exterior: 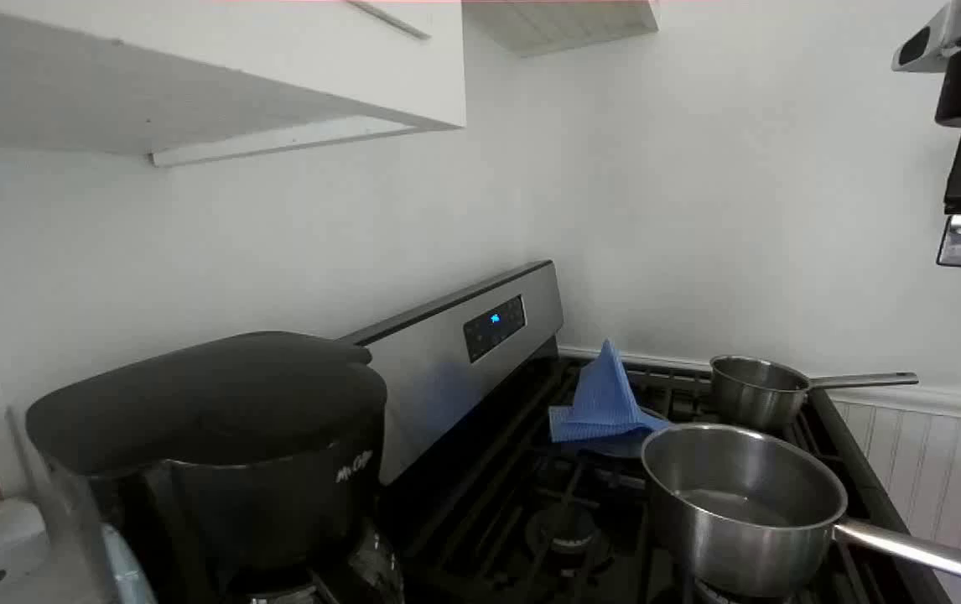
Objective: Pick up the silver pot lid with the blue cloth and put it on the silver pot on the bottom left side of the stove
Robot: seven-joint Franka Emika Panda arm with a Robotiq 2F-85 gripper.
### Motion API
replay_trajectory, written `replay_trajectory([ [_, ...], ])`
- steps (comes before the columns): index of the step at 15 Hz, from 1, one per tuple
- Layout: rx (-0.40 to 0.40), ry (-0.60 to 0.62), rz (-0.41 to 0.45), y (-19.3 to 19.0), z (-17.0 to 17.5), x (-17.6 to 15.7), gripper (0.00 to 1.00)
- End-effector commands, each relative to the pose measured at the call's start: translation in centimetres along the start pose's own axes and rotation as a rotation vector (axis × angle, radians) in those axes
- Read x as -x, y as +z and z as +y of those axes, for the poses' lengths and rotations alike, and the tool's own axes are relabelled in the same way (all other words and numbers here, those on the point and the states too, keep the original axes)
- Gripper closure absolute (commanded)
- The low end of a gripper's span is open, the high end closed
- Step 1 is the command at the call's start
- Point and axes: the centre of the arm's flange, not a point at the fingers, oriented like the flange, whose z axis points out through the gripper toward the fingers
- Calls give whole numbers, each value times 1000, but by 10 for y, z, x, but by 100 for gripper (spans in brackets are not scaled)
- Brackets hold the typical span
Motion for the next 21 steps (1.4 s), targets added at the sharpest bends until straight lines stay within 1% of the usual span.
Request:
replay_trajectory([
  [1,0,0,0,0,0,0,0],
  [4,0,0,0,0,0,0,0],
  [5,6,79,18,4,0,-17,0],
  [6,17,127,49,8,2,-28,0],
  [8,36,193,148,15,1,-56,0],
  [11,67,245,263,37,-9,-97,0],
  [12,80,258,283,48,-14,-113,0],
  [13,104,272,324,58,-18,-126,0],
  [15,145,285,362,83,-23,-154,0],
  [18,200,302,351,124,-19,-187,0],
  [21,242,315,327,162,-1,-214,0],
])
